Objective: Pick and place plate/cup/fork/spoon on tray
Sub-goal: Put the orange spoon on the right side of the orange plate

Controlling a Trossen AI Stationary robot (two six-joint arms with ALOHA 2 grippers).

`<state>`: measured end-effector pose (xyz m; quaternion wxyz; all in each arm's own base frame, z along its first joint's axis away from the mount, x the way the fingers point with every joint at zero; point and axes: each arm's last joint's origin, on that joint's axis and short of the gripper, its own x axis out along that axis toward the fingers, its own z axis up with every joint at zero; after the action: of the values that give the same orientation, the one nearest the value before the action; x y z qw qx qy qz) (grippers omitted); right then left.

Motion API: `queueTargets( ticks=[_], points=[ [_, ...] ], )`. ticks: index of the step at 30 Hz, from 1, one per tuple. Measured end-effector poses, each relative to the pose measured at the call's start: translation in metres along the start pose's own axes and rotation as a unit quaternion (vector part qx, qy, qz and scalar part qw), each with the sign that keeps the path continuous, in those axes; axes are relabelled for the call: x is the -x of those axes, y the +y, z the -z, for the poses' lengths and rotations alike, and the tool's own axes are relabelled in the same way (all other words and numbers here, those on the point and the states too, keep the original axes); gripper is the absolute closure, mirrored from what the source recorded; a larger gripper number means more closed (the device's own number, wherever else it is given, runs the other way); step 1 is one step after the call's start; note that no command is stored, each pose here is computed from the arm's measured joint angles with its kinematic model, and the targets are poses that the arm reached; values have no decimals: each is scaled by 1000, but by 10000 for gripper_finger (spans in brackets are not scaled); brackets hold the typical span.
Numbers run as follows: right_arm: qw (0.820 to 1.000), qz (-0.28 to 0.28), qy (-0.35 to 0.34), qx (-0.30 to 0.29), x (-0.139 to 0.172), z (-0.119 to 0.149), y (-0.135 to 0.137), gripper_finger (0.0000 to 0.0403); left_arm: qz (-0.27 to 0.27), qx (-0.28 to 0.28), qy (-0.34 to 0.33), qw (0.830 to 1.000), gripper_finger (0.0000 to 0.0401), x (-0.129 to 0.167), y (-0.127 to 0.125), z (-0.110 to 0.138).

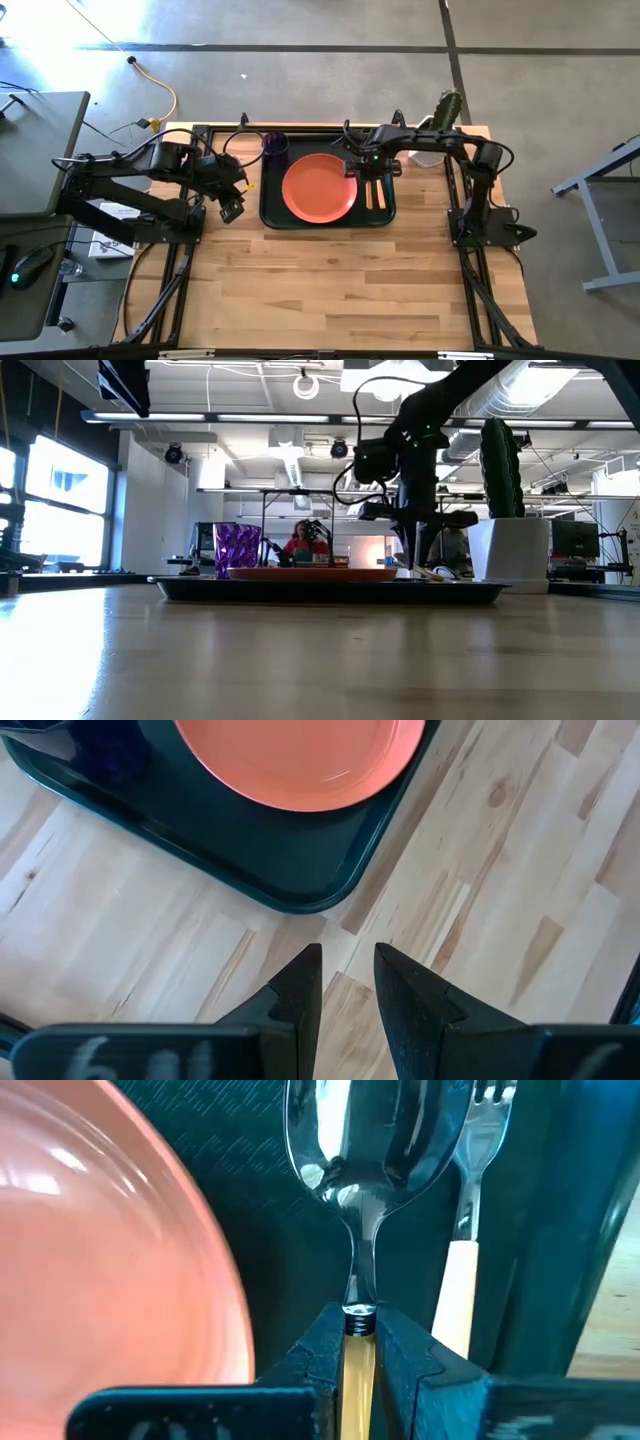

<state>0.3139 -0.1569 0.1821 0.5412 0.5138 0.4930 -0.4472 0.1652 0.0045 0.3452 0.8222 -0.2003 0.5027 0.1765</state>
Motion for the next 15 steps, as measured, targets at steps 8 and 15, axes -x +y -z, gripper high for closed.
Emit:
queueTargets(
  ticks=[8,15],
  points=[
    [1000,9,11,6,-10,-8,-3,382,-3,0,-1,1000,316,0,0,0],
    [1000,11,21,6,-21,-12,-2,382,-3,0,-1,1000,316,0,0,0]
  ],
)
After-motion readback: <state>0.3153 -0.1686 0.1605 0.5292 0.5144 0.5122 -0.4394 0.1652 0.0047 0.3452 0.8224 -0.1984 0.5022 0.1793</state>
